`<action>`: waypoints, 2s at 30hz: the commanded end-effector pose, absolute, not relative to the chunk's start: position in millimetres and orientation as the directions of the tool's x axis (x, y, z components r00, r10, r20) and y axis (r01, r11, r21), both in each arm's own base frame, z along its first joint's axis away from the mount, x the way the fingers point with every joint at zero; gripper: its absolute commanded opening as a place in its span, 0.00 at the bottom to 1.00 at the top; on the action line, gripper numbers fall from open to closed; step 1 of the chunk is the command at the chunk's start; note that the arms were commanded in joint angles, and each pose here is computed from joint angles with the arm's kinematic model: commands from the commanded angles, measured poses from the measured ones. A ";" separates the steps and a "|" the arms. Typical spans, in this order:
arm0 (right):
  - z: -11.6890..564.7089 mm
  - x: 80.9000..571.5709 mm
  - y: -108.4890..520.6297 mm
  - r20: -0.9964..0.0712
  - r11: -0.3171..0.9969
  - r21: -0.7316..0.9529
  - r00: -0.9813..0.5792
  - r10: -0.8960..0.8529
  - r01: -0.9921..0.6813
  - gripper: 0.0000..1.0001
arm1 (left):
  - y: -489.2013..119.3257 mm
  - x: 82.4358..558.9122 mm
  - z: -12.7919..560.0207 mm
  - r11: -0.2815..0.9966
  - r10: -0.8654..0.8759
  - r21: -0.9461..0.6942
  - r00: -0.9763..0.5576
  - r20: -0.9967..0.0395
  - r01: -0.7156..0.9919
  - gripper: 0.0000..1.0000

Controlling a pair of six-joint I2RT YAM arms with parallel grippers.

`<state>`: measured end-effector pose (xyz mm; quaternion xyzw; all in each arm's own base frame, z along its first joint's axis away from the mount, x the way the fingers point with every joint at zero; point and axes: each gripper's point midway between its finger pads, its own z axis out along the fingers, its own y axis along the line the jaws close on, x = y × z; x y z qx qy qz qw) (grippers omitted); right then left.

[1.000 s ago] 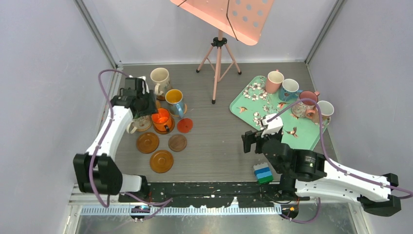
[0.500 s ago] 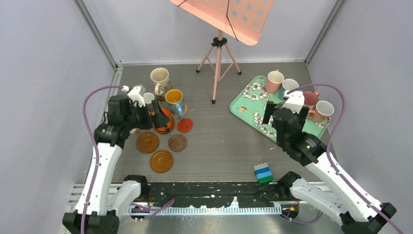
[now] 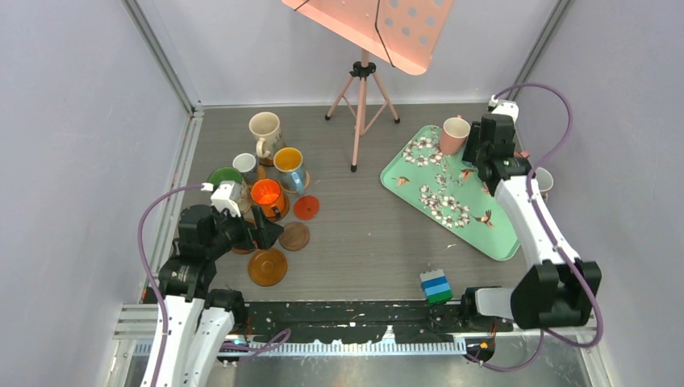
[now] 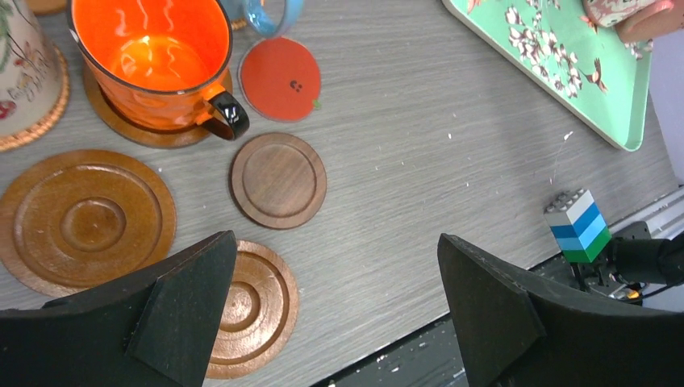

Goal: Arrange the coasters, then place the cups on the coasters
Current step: Pick up the cup from the tray.

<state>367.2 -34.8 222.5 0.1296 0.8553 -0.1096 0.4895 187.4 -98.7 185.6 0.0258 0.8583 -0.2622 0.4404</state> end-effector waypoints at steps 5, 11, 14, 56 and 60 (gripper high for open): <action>230.5 441.8 -53.7 -0.850 0.969 -0.070 -0.522 0.067 0.238 0.49 | -96.2 195.1 200.9 0.870 -0.201 -0.404 -0.545 -0.814 0.282 0.99; 197.2 465.5 -62.6 -0.747 0.973 -0.166 -0.665 -0.017 0.163 0.48 | -103.7 188.1 201.7 0.864 -0.161 -0.384 -0.544 -0.824 0.326 0.99; 186.2 471.2 -63.8 -0.721 0.974 -0.195 -0.690 -0.060 0.119 0.47 | -105.1 179.0 198.3 0.862 -0.140 -0.385 -0.577 -0.805 0.329 0.99; 162.8 486.4 -34.3 -0.735 0.994 -0.095 -0.669 -0.111 -0.061 0.06 | -95.0 174.1 198.0 0.884 -0.156 -0.359 -0.538 -0.829 0.298 0.99; 167.7 481.2 -22.7 -0.744 0.992 -0.081 -0.657 -0.122 -0.093 0.05 | -94.8 174.3 198.3 0.885 -0.157 -0.359 -0.535 -0.830 0.297 0.99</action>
